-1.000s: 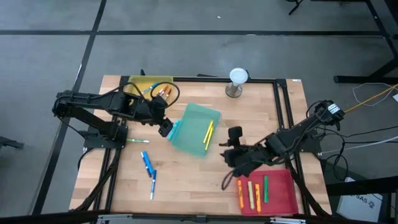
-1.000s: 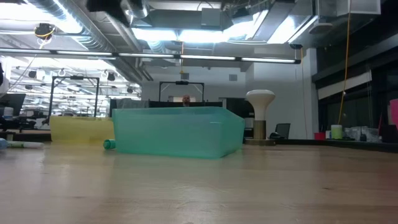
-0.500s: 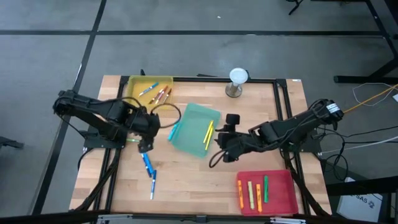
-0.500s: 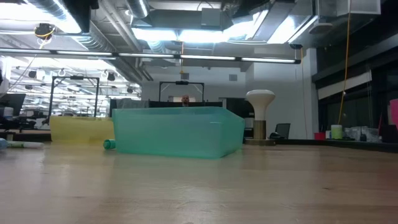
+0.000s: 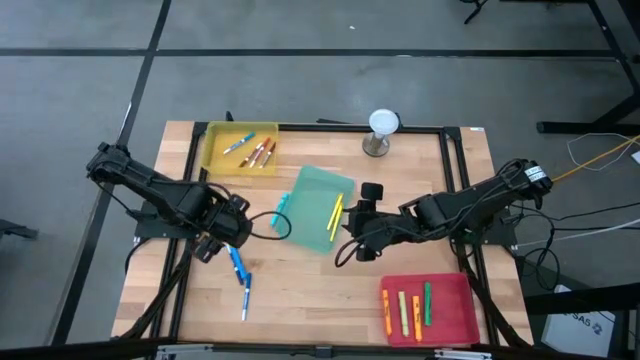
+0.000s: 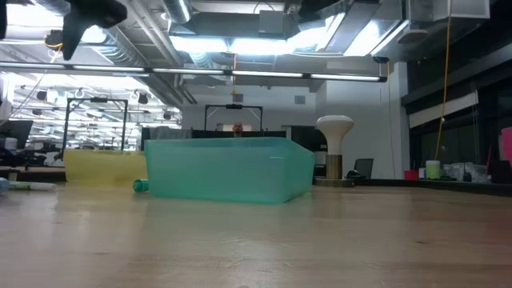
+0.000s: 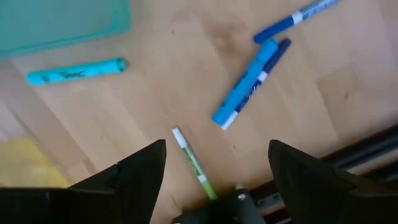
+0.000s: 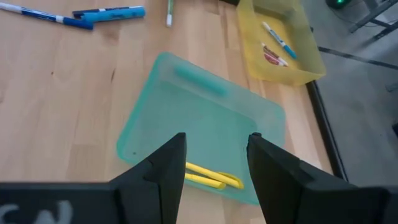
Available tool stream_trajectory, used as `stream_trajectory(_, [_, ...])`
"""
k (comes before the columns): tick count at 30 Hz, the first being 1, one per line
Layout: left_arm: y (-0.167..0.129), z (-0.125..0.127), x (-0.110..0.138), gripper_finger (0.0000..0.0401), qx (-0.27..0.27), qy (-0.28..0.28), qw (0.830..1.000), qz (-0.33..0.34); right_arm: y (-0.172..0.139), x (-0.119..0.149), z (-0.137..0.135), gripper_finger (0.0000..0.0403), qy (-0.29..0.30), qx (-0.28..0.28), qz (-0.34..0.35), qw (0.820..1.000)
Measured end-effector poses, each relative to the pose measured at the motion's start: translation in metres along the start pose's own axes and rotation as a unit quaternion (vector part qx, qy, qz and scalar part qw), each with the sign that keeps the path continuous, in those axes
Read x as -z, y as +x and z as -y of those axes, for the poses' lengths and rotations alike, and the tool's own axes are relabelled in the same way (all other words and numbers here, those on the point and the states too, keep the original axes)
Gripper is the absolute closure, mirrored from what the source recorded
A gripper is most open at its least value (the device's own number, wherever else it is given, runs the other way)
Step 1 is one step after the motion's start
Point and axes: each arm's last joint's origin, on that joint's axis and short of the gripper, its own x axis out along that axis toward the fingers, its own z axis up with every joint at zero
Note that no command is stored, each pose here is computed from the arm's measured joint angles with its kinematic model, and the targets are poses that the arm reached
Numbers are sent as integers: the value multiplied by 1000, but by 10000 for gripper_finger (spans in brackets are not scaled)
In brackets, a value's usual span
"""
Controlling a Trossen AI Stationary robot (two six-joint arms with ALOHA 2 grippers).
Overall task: Pick & Place Markers
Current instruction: Put the blue highlighter pen into the pink bin
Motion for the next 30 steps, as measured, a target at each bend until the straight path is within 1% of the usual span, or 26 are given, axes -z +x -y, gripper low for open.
stream_trajectory(2, [6, 2, -1, 123, -1, 19, 1000, 2, 0, 0, -1, 235, 0, -10, -1, 1000])
stream_trajectory(6, [17, 4, -5, 123, -3, 38, 999, 22, 0, 0, -1, 235, 0, -25, -2, 1000])
stream_trajectory(10, [30, 6, -8, 123, -1, 56, 998, 36, 0, 0, -1, 235, 0, -26, -2, 1000])
stream_trajectory(15, [50, 9, -7, 123, 22, 69, 996, 43, 0, 0, -1, 235, 0, -26, -2, 1000])
stream_trajectory(21, [74, 14, -3, 123, 23, 107, 993, 48, 0, 0, -1, 235, 0, -26, -2, 1000])
stream_trajectory(30, [94, 19, 3, 123, 23, 153, 987, 47, 0, 0, -2, 235, 0, -26, -2, 1000])
